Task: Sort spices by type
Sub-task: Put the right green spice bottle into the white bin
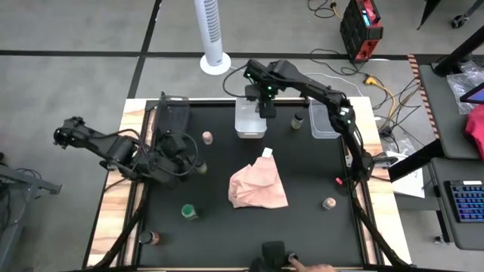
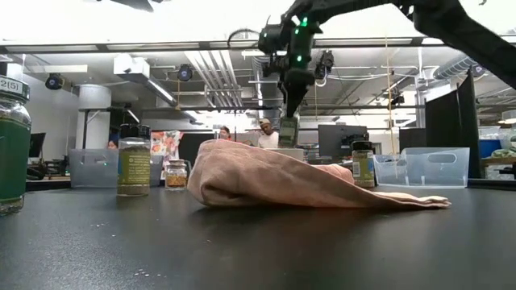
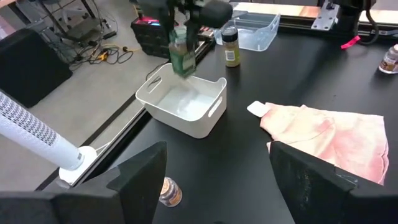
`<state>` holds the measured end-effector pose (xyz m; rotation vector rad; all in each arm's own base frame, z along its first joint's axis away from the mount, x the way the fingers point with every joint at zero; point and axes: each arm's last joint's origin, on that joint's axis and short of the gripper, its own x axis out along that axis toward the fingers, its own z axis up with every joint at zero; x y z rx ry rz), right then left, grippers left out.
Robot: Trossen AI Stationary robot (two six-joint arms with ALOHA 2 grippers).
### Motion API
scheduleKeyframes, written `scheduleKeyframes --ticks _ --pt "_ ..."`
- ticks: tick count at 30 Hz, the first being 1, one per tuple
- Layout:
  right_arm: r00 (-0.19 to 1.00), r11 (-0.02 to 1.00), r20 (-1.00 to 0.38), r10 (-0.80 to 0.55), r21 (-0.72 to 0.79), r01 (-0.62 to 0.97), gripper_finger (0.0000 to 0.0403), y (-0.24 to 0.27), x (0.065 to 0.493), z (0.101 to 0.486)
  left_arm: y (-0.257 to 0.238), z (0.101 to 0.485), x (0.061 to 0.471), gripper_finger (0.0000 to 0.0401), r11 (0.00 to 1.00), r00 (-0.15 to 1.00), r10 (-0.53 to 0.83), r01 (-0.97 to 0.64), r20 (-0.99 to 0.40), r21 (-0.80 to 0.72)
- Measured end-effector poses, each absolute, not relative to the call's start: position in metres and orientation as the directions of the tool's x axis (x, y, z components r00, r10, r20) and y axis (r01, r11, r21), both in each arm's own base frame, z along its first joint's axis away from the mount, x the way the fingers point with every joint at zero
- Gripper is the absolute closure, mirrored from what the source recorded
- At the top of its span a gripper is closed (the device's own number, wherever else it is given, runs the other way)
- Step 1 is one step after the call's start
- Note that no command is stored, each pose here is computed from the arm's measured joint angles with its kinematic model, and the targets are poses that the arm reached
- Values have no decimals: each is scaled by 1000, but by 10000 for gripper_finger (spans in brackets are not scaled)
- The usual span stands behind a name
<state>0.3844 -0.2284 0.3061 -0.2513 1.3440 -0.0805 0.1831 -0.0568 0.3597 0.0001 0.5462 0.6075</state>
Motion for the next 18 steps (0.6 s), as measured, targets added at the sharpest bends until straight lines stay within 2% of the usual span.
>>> scheduleKeyframes --ticks 10,18 --pt "210 965 -963 -170 -206 -161 205 -238 397 280 -56 359 182 132 824 678 545 -540 -493 169" --pt "241 970 -968 -64 -117 -212 205 -236 404 267 -56 359 182 132 824 675 546 -539 -496 174"
